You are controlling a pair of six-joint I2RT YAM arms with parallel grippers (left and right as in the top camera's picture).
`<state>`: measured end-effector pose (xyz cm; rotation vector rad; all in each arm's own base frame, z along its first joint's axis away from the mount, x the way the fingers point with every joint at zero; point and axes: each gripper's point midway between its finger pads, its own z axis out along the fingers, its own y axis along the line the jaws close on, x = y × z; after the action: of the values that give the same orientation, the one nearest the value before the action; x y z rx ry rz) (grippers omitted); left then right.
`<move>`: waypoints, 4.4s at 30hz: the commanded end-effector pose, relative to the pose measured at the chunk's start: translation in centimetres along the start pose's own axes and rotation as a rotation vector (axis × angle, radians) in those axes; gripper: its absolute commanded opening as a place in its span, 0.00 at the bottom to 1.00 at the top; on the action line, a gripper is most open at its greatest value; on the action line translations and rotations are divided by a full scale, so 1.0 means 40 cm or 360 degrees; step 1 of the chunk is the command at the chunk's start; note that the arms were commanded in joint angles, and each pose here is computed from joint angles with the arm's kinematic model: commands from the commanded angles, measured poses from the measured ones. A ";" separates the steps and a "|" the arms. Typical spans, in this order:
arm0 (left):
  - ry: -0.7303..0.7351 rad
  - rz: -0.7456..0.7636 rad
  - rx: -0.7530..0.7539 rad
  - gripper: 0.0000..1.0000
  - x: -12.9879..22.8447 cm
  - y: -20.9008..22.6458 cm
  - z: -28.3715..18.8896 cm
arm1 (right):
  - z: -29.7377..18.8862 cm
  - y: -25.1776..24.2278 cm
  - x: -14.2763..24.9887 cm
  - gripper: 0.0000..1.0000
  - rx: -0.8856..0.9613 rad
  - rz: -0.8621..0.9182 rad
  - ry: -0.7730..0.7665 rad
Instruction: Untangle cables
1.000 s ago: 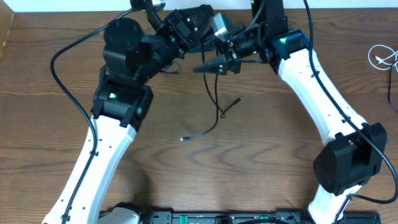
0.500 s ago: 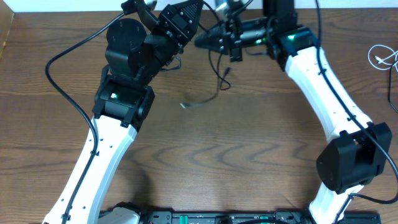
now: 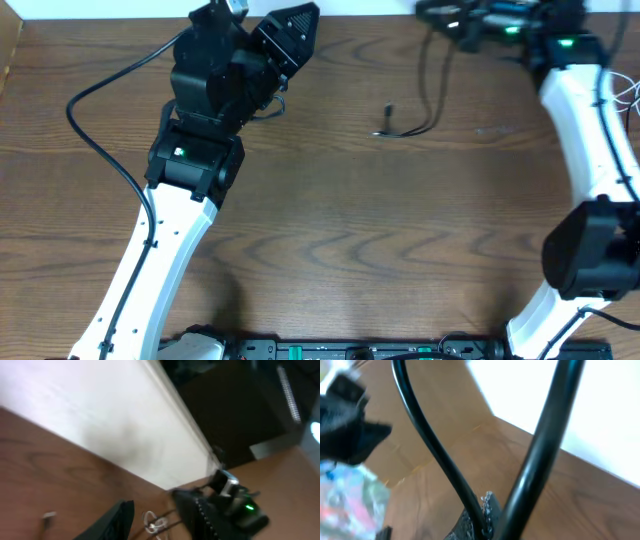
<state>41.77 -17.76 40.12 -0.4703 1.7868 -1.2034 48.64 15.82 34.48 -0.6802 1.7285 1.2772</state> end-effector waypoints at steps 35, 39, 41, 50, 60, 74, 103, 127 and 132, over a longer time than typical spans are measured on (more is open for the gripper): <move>0.0330 0.0225 -0.0737 0.41 0.125 0.335 0.024 | -1.172 -0.169 -0.148 0.01 0.2432 -0.0126 -0.0657; 0.0332 0.0224 -0.0740 0.41 0.126 0.337 0.023 | -1.216 -0.249 -0.129 0.01 0.2510 -0.0137 -0.0677; 0.0331 0.0224 -0.0739 0.41 0.126 0.336 0.023 | -1.239 -0.303 -0.103 0.01 0.2550 -0.0114 -0.0675; 0.0346 0.0220 -0.0753 0.41 0.132 0.341 0.020 | -1.242 -0.500 0.126 0.99 0.2499 0.0455 -0.0625; 0.0347 0.0220 -0.0755 0.41 0.133 0.341 0.020 | -1.295 -0.466 0.331 0.99 0.2878 0.1037 -0.0419; 0.0348 0.0220 -0.0755 0.41 0.133 0.341 0.020 | -1.191 -0.387 0.517 0.99 0.2730 0.1585 -0.0017; 0.0348 0.0220 -0.0756 0.41 0.133 0.342 0.019 | -1.108 -0.418 0.193 0.99 0.1531 0.1456 -0.1022; 0.0385 0.0206 -0.0854 0.96 0.147 0.372 -0.001 | -0.756 -0.301 0.143 0.99 0.1573 0.0528 -0.0031; 0.0398 0.0202 -0.0868 0.97 0.151 0.377 -0.005 | -0.656 -0.173 0.091 0.99 0.1608 0.0409 0.0078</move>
<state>40.82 -15.42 24.72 -0.5177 2.3227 -0.7273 45.50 -13.33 26.15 0.2733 2.2938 0.4588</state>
